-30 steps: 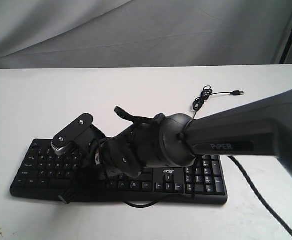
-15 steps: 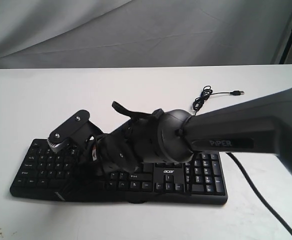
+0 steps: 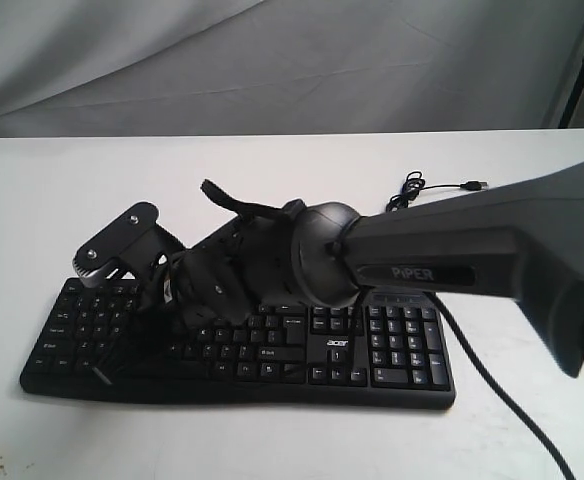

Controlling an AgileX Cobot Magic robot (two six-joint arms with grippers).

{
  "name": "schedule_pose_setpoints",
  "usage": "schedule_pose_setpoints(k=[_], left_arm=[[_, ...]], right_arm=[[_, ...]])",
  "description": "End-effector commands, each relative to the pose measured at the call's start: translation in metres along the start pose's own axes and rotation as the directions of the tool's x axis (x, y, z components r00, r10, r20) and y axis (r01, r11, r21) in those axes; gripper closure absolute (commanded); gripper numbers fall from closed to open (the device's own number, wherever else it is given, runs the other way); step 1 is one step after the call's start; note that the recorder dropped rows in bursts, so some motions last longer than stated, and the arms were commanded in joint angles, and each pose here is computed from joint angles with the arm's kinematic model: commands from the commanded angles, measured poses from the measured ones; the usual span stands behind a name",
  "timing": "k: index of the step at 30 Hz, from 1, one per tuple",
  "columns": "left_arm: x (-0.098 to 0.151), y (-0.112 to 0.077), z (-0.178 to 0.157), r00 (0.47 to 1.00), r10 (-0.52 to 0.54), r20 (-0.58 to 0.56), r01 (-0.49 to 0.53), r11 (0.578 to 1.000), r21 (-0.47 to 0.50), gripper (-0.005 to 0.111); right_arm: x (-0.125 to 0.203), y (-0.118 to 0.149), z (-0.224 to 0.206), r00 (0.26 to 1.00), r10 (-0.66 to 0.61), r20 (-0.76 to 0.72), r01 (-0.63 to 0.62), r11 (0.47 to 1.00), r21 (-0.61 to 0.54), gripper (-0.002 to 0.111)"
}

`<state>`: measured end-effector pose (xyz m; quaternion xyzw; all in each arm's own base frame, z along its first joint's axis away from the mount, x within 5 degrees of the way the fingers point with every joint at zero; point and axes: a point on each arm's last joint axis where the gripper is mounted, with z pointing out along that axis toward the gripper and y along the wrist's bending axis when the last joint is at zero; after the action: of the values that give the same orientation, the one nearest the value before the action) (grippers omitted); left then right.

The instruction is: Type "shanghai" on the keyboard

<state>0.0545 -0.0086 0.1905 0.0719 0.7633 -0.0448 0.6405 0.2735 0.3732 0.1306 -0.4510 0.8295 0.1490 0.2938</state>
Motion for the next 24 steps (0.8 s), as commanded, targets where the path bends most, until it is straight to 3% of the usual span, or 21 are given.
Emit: schedule_pose_setpoints(k=[1,24], left_arm=[[0.001,0.000,0.000,1.000,0.003,0.005,-0.003,1.000,0.004,0.107],[0.001,0.000,0.000,1.000,0.003,0.005,-0.003,1.000,0.004,0.107]], right_arm=[[-0.003,-0.001,0.000,1.000,-0.019,0.021,0.019,1.000,0.005,0.108],[0.001,0.000,0.011,0.999,-0.013,0.040,0.013,1.000,0.007,0.108]])
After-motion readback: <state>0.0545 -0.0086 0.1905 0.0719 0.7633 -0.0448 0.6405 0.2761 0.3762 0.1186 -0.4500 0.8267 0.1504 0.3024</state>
